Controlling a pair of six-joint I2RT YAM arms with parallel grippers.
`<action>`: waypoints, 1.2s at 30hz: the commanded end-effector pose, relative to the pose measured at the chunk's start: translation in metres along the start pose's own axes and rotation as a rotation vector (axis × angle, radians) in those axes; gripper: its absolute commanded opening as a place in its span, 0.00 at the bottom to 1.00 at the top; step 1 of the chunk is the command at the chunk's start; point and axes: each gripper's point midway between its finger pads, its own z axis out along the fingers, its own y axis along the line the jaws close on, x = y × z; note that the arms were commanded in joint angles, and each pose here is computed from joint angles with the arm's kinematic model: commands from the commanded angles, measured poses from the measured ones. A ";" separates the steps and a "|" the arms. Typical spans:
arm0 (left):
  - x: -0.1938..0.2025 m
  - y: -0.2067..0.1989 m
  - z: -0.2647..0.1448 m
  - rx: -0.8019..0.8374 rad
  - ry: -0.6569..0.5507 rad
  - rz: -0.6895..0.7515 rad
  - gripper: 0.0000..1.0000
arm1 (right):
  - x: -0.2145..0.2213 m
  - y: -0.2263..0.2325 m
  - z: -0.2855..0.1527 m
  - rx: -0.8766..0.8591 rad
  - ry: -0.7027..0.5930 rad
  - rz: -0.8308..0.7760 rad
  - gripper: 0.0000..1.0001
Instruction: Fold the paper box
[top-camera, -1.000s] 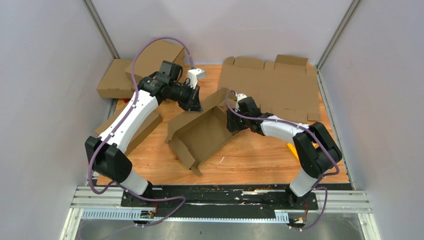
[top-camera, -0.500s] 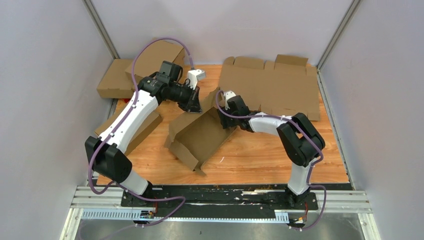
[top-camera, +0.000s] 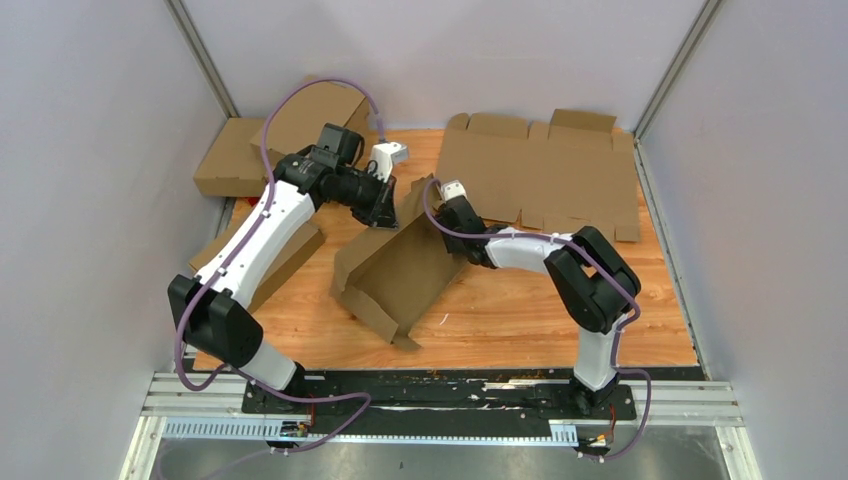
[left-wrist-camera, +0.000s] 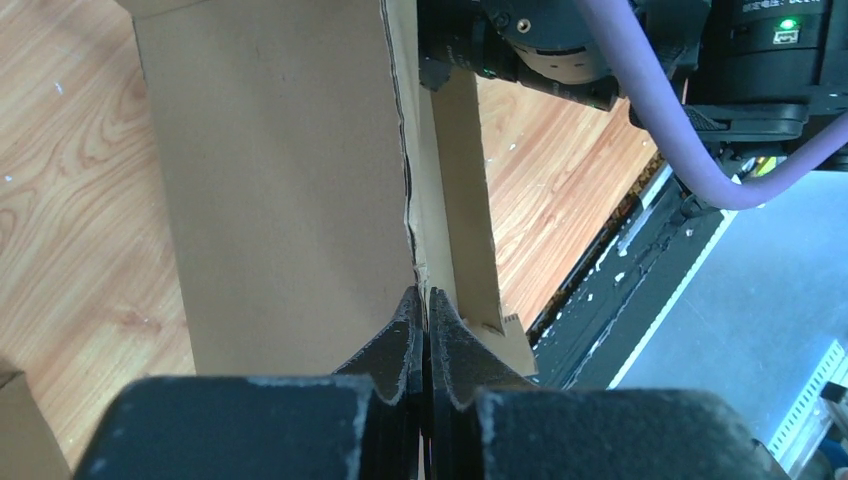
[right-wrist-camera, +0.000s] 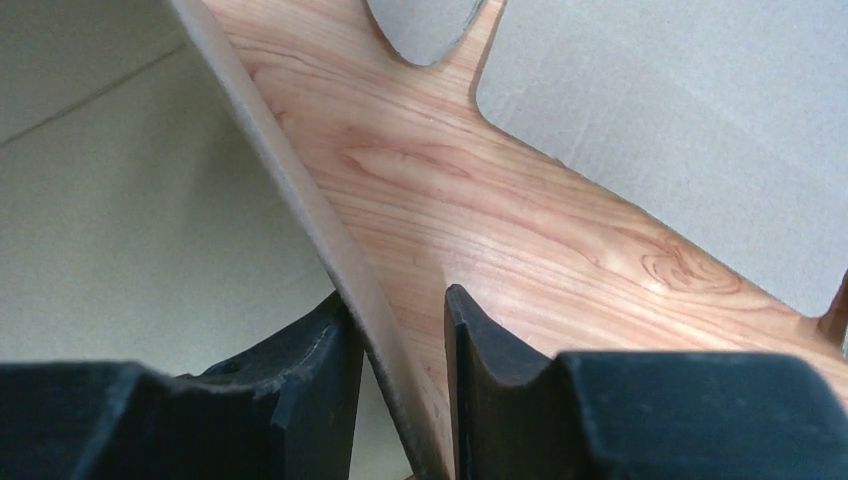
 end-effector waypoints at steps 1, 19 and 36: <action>-0.024 -0.027 -0.014 0.069 -0.109 0.086 0.00 | 0.014 -0.021 -0.016 0.156 0.044 -0.127 0.27; -0.032 -0.022 -0.029 -0.039 -0.155 0.113 0.48 | 0.043 0.001 -0.057 -0.145 0.106 0.123 0.77; -0.045 -0.010 -0.026 -0.103 -0.187 0.122 0.29 | 0.000 -0.018 -0.115 -0.290 -0.081 0.255 0.93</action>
